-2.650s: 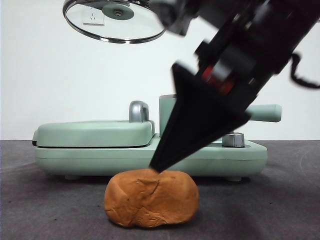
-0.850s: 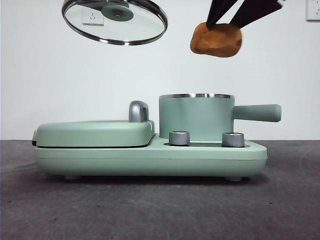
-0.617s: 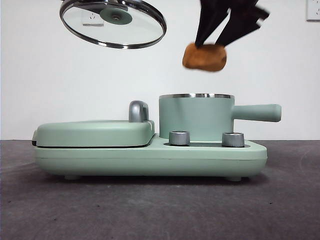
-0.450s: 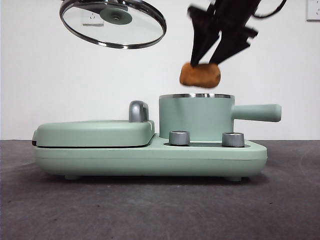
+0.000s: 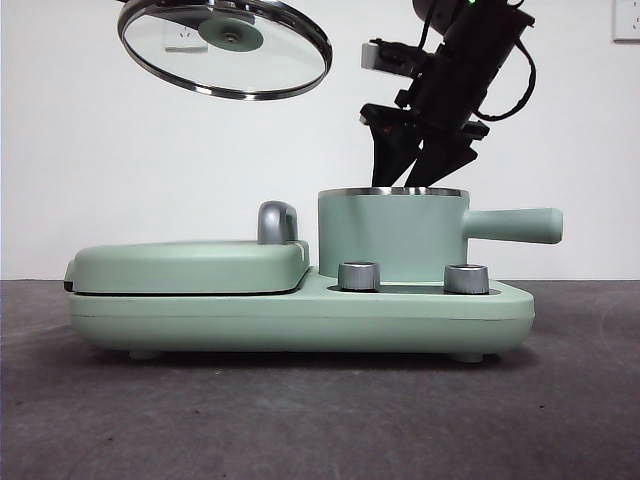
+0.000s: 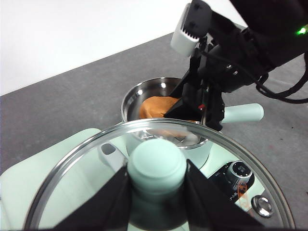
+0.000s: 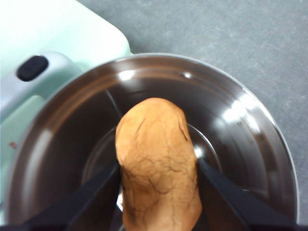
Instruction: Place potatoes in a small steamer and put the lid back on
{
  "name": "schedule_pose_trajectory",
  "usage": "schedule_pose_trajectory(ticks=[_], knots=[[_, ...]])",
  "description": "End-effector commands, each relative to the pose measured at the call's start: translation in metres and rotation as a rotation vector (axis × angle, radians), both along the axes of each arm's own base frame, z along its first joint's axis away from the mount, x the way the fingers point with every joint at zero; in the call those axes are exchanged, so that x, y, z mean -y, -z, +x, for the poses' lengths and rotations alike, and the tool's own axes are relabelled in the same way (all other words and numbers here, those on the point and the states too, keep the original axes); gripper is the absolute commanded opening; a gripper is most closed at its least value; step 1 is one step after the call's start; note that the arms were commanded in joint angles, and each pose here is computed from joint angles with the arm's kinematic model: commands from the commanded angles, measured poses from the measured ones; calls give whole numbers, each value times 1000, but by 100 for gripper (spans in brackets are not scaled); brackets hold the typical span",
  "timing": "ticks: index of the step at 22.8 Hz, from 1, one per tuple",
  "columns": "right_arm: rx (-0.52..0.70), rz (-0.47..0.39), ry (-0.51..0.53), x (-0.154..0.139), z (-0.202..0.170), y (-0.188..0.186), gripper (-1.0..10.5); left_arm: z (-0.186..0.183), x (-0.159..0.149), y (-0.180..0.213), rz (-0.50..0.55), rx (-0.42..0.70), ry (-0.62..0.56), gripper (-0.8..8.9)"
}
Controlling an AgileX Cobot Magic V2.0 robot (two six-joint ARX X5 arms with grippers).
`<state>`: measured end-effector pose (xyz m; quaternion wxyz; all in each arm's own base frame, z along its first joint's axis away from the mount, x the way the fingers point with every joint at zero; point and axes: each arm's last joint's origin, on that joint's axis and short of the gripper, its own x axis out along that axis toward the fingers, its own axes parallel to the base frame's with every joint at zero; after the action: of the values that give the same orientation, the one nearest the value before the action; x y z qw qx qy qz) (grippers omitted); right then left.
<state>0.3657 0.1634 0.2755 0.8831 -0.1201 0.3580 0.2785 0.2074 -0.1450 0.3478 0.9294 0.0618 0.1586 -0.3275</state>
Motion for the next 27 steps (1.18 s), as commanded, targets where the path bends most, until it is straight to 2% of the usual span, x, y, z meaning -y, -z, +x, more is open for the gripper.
schedule_pose_trajectory(ticks=[1, 2, 5, 8, 11, 14, 17, 21, 24, 27], knots=[[20, -11, -6, -5, 7, 2, 222, -1, 0, -11, -29, 48, 4, 14], [12, -11, -9, -5, 8, 4, 230, -1, 0, -11, -29, 48, 4, 14], [-1, -18, -9, -5, 8, 7, 350, -1, 0, -10, -28, 47, 4, 14], [39, 0, -9, -5, 8, -1, 350, -1, 0, -10, -27, 45, 4, 14], [70, 21, -5, -1, -2, -28, 350, -1, 0, -10, -27, 45, 4, 14], [39, 69, 1, 8, -29, -57, 330, -1, 0, -10, -27, 45, 4, 14], [69, 99, -26, 17, -59, -68, 284, -1, 0, -10, -26, 44, 4, 14], [130, 152, -35, 33, -112, -58, 284, -1, 0, -10, -26, 43, 4, 14], [188, 228, -23, 46, -150, -46, 284, -1, 0, -10, -25, 42, 4, 14], [226, 237, 8, 57, -174, -38, 284, -1, 1, -10, -25, 42, 4, 14]])
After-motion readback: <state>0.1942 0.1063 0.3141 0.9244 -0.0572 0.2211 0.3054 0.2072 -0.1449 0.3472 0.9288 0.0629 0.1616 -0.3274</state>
